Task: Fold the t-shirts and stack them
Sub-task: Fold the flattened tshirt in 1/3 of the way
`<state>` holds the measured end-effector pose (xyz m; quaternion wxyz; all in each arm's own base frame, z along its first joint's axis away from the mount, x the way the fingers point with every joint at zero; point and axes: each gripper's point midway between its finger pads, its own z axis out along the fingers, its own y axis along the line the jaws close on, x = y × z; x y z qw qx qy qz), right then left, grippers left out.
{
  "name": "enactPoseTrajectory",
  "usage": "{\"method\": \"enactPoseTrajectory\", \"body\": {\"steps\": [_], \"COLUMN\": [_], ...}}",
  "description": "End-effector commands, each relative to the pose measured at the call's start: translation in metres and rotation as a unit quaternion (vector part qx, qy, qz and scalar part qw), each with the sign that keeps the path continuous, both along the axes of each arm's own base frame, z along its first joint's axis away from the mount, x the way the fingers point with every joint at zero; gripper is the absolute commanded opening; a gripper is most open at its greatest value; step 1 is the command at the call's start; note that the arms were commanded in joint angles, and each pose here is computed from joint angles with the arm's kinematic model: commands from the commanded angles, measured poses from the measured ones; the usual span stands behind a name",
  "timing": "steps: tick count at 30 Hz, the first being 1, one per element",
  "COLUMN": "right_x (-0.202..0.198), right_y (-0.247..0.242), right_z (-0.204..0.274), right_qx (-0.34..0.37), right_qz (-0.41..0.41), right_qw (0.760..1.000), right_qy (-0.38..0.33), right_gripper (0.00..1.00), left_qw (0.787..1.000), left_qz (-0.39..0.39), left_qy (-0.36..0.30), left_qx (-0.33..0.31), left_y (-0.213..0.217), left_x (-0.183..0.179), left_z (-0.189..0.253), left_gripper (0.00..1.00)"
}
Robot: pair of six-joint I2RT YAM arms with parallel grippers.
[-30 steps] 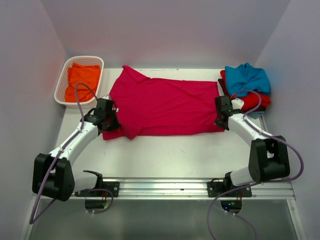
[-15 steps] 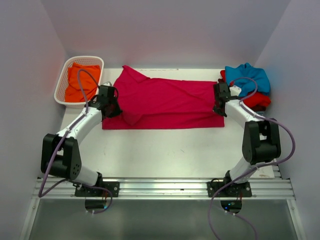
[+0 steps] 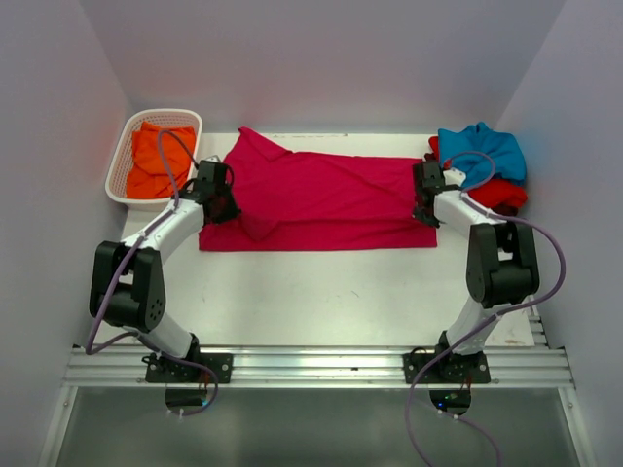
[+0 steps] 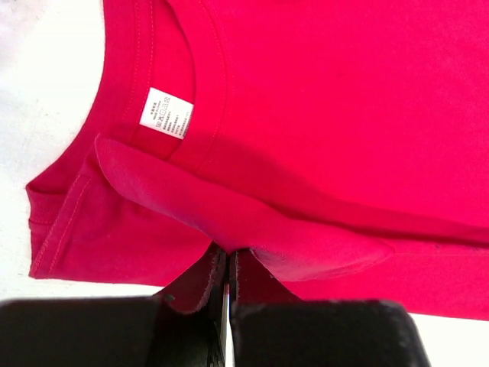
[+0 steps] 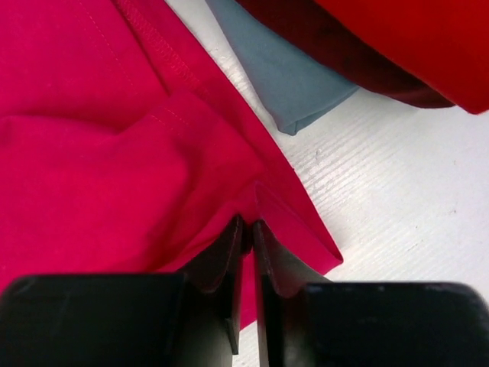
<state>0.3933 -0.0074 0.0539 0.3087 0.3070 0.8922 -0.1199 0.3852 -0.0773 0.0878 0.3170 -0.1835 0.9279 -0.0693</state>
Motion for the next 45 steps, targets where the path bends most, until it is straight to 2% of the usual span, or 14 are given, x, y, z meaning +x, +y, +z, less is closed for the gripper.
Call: {"method": "enactPoseTrajectory", "body": {"steps": [1, 2, 5, 6, 7, 10, 15, 17, 18, 19, 24, 27, 37, 45], "right_x": [0.018, 0.019, 0.021, 0.022, 0.020, 0.010, -0.007, -0.014, -0.017, -0.020, -0.020, -0.014, -0.018, -0.050], "right_y": [-0.006, -0.006, -0.002, -0.001, 0.000, 0.001, 0.014, 0.017, 0.022, 0.023, 0.035, 0.043, 0.048, 0.043], "right_z": [0.009, 0.009, 0.013, 0.028, 0.031, 0.061, 0.074, 0.065, 0.060, 0.053, 0.032, 0.023, -0.034, -0.048], "right_qx": [-0.012, -0.011, -0.001, 0.002, 0.004, 0.006, 0.031, 0.039, 0.048, 0.053, 0.080, 0.096, 0.110, 0.101], "right_qz": [-0.011, -0.009, 0.003, 0.008, 0.012, 0.030, 0.073, 0.085, 0.093, 0.095, 0.113, 0.124, 0.122, 0.125], "right_qw": [0.999, 0.999, 0.999, 0.998, 0.996, 0.991, 0.986, 0.988, 0.988, 0.988, 0.987, 0.986, 0.986, 0.984], "right_qy": [-0.028, -0.031, -0.048, -0.070, -0.084, -0.131, -0.145, -0.124, -0.116, -0.110, -0.078, -0.064, 0.006, 0.073], "right_gripper": [0.14, 0.21, 0.59, 0.65, 0.69, 0.77, 0.69, 0.47, 0.06, 0.00, 0.00, 0.00, 0.00, 0.00], "left_qw": [0.999, 0.998, 0.996, 0.995, 0.993, 0.989, 0.985, 0.986, 0.987, 0.987, 0.988, 0.989, 0.992, 0.997], "left_qz": [0.013, 0.013, 0.021, 0.026, 0.033, 0.031, 0.010, 0.004, 0.001, -0.007, -0.015, -0.018, -0.017, 0.004], "left_qy": [-0.053, -0.056, -0.081, -0.094, -0.109, -0.147, -0.166, -0.156, -0.152, -0.145, -0.124, -0.116, -0.106, 0.010], "left_qx": [0.006, 0.005, 0.003, 0.002, 0.001, -0.006, -0.039, -0.052, -0.055, -0.065, -0.090, -0.091, -0.072, -0.079], "left_y": [0.006, 0.007, 0.008, 0.010, 0.012, 0.014, 0.005, 0.001, -0.001, -0.005, -0.015, -0.018, -0.013, -0.014], "left_x": [0.026, 0.027, 0.027, 0.028, 0.023, 0.015, -0.007, -0.017, -0.019, -0.022, -0.022, -0.016, -0.014, -0.040], "left_z": [0.021, 0.022, 0.031, 0.037, 0.045, 0.065, 0.063, 0.047, 0.041, 0.033, -0.005, -0.016, -0.038, -0.085], "left_gripper": [0.00, 0.02, 0.55, 0.89, 1.00, 1.00, 1.00, 0.97, 0.88, 0.82, 0.15, 0.00, 0.00, 0.00]}}
